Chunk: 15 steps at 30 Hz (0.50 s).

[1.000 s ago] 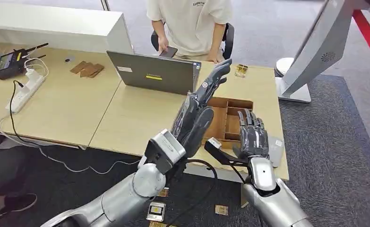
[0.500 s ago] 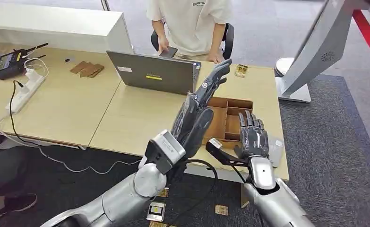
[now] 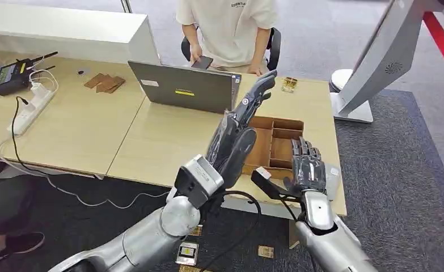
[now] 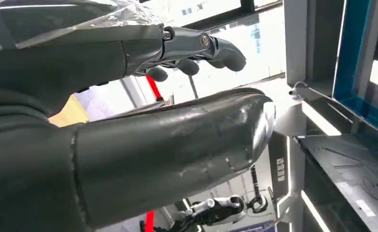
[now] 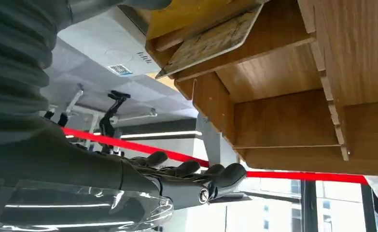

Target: Pass the card to the sensor for recognition and then transmit it.

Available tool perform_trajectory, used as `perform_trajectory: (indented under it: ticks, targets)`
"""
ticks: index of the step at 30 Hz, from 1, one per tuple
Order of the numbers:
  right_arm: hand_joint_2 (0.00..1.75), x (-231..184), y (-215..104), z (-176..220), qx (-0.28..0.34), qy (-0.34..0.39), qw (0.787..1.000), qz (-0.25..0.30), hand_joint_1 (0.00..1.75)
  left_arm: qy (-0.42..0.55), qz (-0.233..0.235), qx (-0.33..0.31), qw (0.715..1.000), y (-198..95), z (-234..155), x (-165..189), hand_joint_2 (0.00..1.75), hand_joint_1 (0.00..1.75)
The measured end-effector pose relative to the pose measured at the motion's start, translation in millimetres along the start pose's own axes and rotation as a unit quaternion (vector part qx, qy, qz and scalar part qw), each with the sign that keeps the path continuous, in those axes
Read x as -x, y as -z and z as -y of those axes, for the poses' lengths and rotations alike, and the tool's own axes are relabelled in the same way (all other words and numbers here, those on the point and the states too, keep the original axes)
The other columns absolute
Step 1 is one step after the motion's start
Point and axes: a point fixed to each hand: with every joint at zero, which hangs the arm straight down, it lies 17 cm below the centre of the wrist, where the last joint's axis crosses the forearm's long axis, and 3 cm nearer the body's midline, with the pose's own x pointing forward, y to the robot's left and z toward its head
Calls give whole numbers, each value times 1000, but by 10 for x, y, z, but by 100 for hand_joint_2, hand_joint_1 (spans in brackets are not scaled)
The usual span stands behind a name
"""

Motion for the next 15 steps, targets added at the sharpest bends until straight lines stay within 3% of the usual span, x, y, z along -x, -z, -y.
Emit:
perform_trajectory:
  ticks: [15]
  targets:
    - [175,38,-20,-43,-3,4,1000,-3,0,3,-6,0,1000,1,-2,21,0,0]
